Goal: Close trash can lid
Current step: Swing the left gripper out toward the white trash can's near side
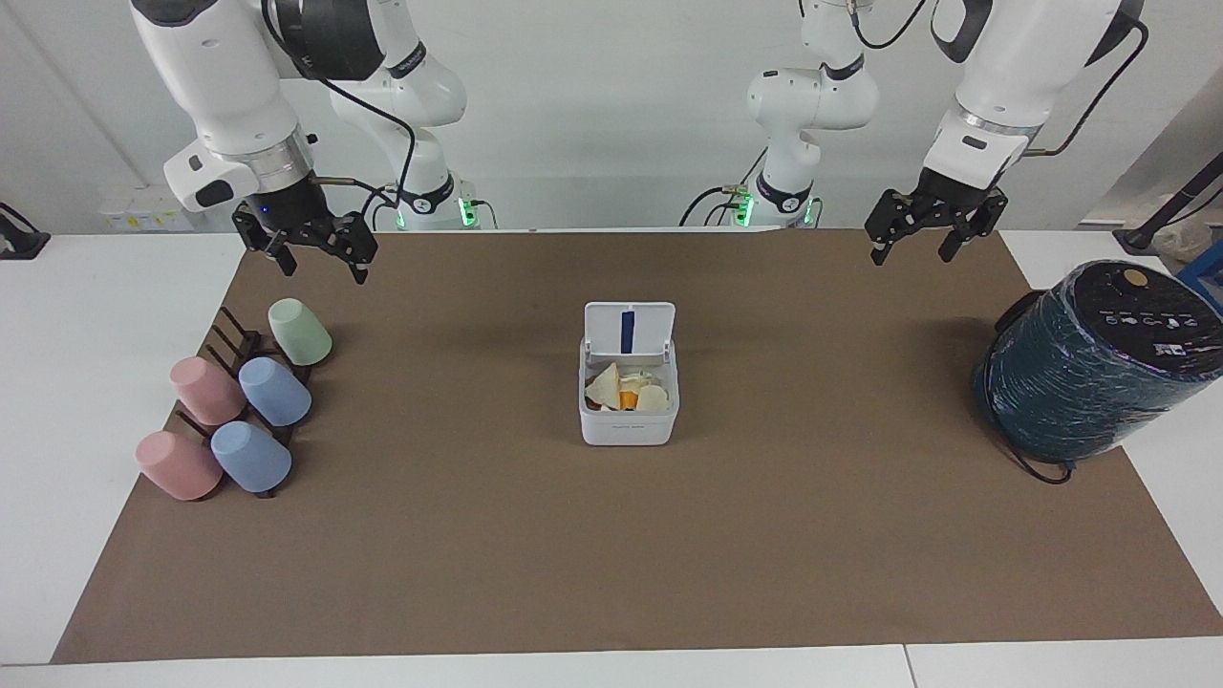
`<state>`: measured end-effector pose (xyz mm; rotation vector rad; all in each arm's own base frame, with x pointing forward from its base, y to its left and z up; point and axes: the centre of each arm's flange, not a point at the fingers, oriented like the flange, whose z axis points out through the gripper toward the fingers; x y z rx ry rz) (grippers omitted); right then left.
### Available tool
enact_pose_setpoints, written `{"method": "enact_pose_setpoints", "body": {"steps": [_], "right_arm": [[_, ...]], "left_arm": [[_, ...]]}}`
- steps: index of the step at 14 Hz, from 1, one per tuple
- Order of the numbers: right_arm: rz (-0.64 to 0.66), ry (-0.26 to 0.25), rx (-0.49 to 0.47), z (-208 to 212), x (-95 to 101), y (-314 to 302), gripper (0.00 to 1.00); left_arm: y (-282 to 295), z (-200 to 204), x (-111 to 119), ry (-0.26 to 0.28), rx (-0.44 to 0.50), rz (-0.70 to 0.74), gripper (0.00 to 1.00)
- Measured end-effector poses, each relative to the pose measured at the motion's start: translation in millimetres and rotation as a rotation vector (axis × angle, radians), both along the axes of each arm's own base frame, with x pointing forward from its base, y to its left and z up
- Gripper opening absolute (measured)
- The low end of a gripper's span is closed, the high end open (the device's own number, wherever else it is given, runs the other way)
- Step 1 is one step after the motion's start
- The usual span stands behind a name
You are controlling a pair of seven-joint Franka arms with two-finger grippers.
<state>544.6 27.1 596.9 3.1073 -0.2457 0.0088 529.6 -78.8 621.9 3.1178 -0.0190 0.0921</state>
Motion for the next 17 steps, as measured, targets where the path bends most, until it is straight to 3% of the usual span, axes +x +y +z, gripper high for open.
{"method": "enact_pose_setpoints", "body": {"steps": [5, 8, 9, 11, 12, 13, 14, 17], "right_arm": [[0.000, 0.000, 0.000, 0.0, 0.0, 0.0, 1.00], [0.000, 0.000, 0.000, 0.0, 0.0, 0.0, 1.00], [0.000, 0.000, 0.000, 0.0, 0.0, 0.0, 1.00], [0.000, 0.000, 0.000, 0.0, 0.0, 0.0, 1.00], [0.000, 0.000, 0.000, 0.0, 0.0, 0.0, 1.00], [0.000, 0.000, 0.000, 0.0, 0.0, 0.0, 1.00], [0.000, 0.000, 0.000, 0.0, 0.0, 0.0, 1.00], [0.000, 0.000, 0.000, 0.0, 0.0, 0.0, 1.00]], "left_arm": [[-34.2, -4.6, -7.3, 0.021, 0.006, -0.064, 1.00], [-98.8, -24.8, -32.8, 0.062, 0.015, -0.120, 0.99], [-123.3, -32.7, -46.4, 0.069, 0.016, -0.102, 0.94], [-173.5, -45.3, -78.2, 0.046, -0.004, -0.071, 0.71], [-196.4, -51.2, -95.9, 0.035, -0.025, -0.063, 0.70], [-213.7, -56.0, -110.9, 0.026, -0.043, -0.061, 0.63], [-229.8, -61.6, -124.6, 0.014, -0.063, -0.065, 0.48], [-268.0, -89.5, -150.0, -0.028, -0.117, -0.049, 0.43]]}}
